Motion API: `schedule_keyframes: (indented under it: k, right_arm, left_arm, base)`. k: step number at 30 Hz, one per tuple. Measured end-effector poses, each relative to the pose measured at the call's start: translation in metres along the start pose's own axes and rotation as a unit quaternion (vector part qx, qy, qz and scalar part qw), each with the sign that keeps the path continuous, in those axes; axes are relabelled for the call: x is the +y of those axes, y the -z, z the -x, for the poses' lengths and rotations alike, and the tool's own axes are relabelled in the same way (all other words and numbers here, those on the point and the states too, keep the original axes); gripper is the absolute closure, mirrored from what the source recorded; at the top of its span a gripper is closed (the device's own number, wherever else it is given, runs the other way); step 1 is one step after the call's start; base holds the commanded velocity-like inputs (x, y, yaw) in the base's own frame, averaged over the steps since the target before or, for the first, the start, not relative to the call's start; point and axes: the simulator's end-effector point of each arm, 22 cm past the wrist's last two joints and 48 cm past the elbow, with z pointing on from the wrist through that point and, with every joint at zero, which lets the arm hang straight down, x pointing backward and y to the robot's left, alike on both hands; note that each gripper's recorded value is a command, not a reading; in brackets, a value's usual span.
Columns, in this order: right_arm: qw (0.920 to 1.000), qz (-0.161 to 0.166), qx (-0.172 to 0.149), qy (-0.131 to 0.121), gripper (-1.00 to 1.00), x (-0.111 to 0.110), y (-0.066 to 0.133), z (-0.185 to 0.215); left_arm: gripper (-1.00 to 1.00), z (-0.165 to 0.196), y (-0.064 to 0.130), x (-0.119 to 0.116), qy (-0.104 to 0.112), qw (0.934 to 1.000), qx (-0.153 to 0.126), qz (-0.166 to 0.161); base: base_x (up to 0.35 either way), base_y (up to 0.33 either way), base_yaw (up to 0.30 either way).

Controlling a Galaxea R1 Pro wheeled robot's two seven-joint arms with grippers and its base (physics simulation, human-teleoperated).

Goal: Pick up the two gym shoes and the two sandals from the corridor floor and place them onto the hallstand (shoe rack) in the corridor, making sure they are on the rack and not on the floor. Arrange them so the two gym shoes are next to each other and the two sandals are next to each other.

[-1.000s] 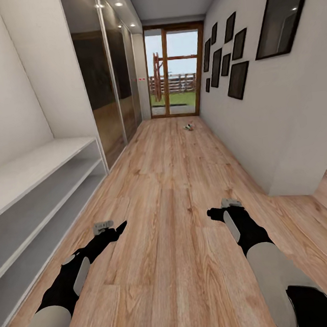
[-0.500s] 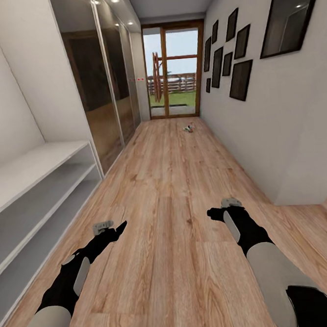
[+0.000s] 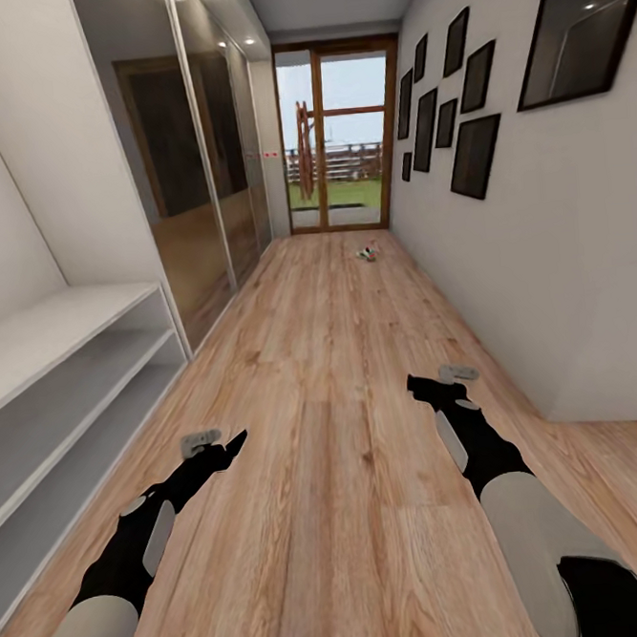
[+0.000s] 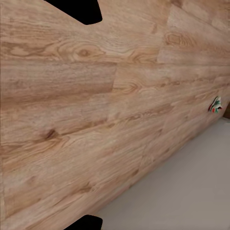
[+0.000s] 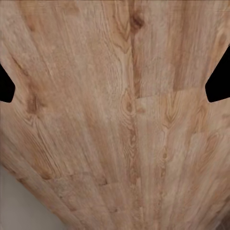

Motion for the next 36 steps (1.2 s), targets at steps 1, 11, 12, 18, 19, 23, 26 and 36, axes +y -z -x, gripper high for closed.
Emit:
schedule_keyframes:
  k: [1,11,12,18,19,23,26,36]
  right_arm:
    - [1.0000,0.000,-0.002,0.000,-1.00,0.000,0.000,0.001]
    - [1.0000,0.000,-0.005,0.000,-1.00,0.000,0.000,0.002]
    - [1.0000,0.000,-0.005,0.000,-1.00,0.000,0.000,0.002]
    - [1.0000,0.000,-0.005,0.000,-1.00,0.000,0.000,0.002]
    - [1.0000,0.000,-0.005,0.000,-1.00,0.000,0.000,0.002]
    - [1.0000,-0.001,-0.004,0.000,-1.00,0.000,0.000,0.002]
    - [1.0000,0.000,-0.004,0.000,-1.00,0.000,0.000,0.002]
    - [1.0000,-0.001,-0.005,0.000,-1.00,0.000,0.000,0.002]
  left_arm:
    - [-1.00,0.000,0.000,0.000,0.000,1.0000,0.000,0.000]
    - [-1.00,0.000,0.000,0.000,0.000,1.0000,0.000,0.000]
    - [-1.00,0.000,0.000,0.000,0.000,1.0000,0.000,0.000]
    - [-1.00,0.001,0.001,0.002,0.002,1.0000,-0.002,0.003]
    - [-1.00,0.002,0.001,0.003,0.004,1.0000,-0.003,0.004]
    - [-1.00,0.008,0.006,0.018,0.018,0.9995,-0.016,0.020]
    - [-1.00,0.015,0.013,0.033,0.033,0.9983,-0.029,0.037]
    - [-1.00,0.018,0.017,0.044,0.044,0.9972,-0.037,0.049]
  base:
    - [0.349,-0.080,0.000]
    - [0.349,-0.080,0.000]
    - [0.348,-0.080,0.000]
    - [0.348,-0.080,0.000]
    - [0.349,-0.081,0.000]
    - [0.349,-0.083,0.000]
    - [0.348,-0.092,0.000]
    - [0.348,-0.097,0.000]
